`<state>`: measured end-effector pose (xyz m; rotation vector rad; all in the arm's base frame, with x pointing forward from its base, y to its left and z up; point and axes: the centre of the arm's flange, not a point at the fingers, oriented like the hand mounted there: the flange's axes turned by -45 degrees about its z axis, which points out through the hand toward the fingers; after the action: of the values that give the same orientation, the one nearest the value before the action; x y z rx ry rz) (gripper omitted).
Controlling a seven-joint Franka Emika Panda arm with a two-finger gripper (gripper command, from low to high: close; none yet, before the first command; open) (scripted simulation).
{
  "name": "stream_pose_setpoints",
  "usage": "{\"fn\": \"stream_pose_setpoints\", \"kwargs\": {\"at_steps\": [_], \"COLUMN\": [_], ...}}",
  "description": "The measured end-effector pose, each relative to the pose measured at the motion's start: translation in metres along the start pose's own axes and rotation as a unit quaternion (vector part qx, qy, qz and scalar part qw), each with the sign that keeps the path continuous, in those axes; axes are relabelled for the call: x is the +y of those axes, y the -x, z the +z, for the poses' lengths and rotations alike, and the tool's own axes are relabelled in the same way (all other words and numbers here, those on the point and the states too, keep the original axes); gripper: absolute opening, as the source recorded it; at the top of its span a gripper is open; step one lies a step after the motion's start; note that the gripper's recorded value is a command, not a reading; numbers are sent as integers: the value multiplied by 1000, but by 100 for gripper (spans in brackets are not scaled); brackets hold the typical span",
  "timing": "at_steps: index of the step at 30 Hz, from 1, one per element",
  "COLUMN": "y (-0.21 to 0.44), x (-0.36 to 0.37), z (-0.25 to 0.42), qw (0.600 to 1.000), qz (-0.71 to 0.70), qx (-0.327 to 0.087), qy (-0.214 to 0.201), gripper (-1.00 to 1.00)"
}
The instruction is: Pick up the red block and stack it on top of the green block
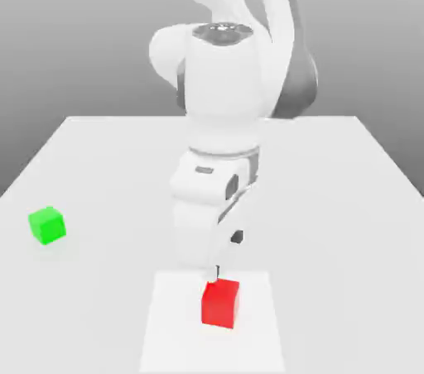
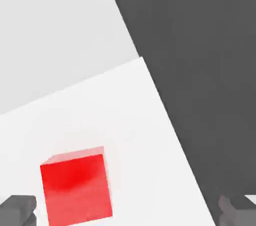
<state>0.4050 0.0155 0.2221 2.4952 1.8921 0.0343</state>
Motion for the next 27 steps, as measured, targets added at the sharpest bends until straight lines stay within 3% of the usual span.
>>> {"fn": "stream_pose_setpoints", "kwargs": {"at_steps": [6,7,14,20,27], "y": [4,4,4,5,168], "x": [-6,-7,-7,-5,6], "z": [65,73,75,20,-9], "qw": [1000,1000,1000,1000,1000], "qz": [-19,-19,-19,-18,21], "qx": [-6,-6,-6,-6,-17], "qy": [-10,-10,-11,-11,-6], "gripper": [0,-100,-100,-100,-100]}}
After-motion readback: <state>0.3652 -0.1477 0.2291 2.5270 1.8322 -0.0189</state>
